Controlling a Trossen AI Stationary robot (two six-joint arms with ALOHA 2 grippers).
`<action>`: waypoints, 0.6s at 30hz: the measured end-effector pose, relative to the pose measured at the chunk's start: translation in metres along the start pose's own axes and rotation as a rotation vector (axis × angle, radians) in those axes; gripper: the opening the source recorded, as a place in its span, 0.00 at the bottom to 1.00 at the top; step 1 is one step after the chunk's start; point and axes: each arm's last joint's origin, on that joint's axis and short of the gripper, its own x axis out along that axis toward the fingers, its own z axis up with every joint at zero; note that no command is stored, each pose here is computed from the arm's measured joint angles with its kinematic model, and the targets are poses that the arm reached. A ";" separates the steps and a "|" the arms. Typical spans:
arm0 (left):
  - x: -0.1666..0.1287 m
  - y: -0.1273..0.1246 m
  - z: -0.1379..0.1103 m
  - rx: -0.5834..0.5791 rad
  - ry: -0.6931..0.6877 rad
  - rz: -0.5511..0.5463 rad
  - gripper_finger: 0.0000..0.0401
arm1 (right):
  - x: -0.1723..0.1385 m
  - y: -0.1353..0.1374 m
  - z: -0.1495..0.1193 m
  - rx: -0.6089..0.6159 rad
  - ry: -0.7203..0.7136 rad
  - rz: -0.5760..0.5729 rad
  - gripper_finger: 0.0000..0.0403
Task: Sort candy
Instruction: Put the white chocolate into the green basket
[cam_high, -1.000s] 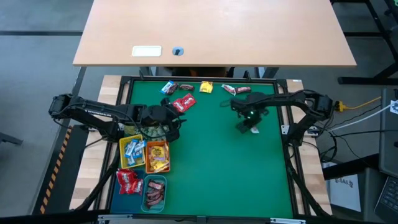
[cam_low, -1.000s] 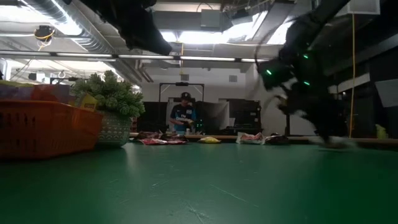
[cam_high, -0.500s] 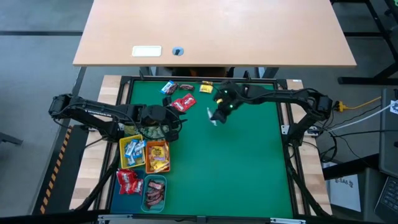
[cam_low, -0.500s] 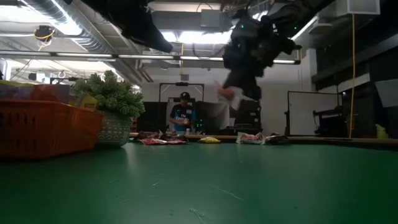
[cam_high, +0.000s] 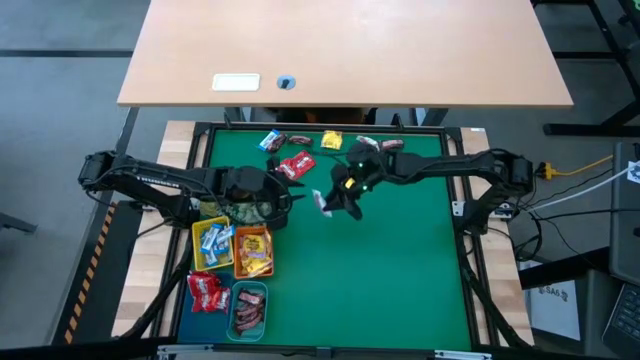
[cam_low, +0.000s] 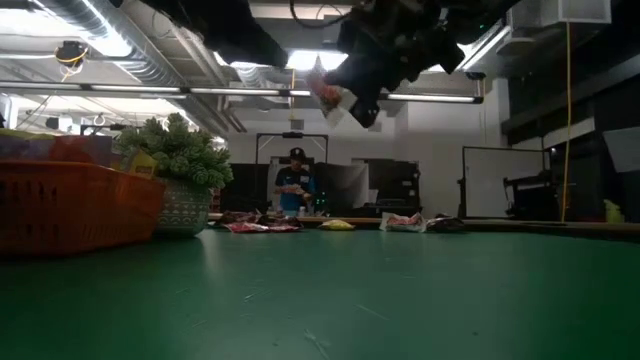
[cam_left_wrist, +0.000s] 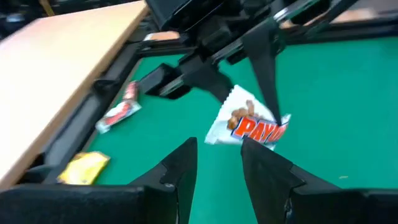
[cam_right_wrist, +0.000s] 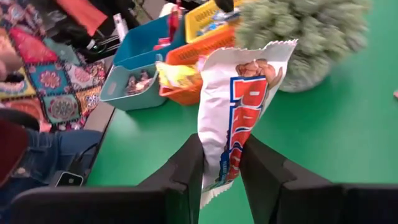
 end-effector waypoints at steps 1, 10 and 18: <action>0.000 -0.001 0.001 -0.012 -0.010 -0.028 0.30 | 0.002 0.003 0.000 -0.021 -0.001 0.008 0.23; 0.003 -0.006 0.008 -0.036 -0.100 -0.191 0.30 | 0.015 0.024 -0.001 -0.214 -0.011 -0.008 0.23; 0.019 -0.015 0.001 -0.027 -0.077 -0.289 0.30 | 0.019 0.031 0.004 -0.316 -0.069 -0.003 0.23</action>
